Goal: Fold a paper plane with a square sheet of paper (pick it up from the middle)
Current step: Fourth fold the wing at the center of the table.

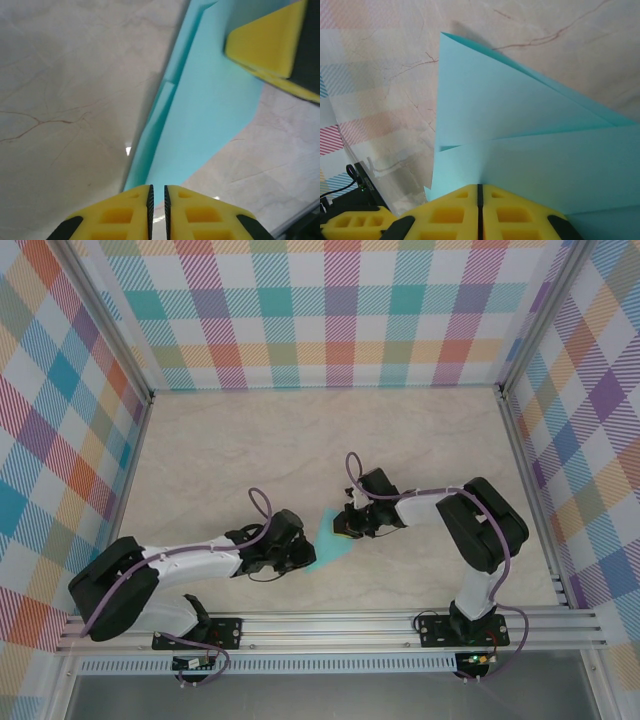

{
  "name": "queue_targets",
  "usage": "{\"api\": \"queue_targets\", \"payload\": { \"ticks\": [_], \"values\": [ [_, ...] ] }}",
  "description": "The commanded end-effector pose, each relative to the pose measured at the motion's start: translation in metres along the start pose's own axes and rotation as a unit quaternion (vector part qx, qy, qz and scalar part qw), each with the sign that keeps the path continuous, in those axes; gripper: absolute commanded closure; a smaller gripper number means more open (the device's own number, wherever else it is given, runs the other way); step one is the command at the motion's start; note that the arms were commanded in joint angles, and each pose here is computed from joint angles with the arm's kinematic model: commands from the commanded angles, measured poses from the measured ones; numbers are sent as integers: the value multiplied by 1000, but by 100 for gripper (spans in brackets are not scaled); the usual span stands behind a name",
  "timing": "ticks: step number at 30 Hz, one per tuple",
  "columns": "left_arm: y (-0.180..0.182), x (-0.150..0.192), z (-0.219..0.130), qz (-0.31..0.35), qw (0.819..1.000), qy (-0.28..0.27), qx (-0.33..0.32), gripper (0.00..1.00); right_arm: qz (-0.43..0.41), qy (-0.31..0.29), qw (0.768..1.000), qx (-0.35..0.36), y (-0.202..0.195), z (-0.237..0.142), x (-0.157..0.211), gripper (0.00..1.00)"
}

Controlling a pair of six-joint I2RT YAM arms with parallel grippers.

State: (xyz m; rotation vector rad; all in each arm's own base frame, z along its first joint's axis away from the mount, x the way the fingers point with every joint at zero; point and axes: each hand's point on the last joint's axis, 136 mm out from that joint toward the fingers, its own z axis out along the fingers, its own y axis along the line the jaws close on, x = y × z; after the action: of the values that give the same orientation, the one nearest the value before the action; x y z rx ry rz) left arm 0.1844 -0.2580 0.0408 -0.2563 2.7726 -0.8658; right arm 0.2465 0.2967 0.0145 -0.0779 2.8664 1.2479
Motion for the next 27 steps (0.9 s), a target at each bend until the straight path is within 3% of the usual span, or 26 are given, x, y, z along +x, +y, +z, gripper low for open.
{"api": "queue_targets", "payload": {
  "ticks": [1, 9, 27],
  "values": [
    [-15, -7, -8, -13, 999, 10, 39, 82, 20, 8, 998, 58, -38, 9, 12, 92],
    [-50, -1, 5, -20, 989, 57, 132, 81, 23, 13, 998, 63, -42, 11, 14, 91],
    [37, 32, 21, -59, 995, 80, 10, 82, 24, 19, 997, 74, -48, 12, 16, 91]
  ]
}}
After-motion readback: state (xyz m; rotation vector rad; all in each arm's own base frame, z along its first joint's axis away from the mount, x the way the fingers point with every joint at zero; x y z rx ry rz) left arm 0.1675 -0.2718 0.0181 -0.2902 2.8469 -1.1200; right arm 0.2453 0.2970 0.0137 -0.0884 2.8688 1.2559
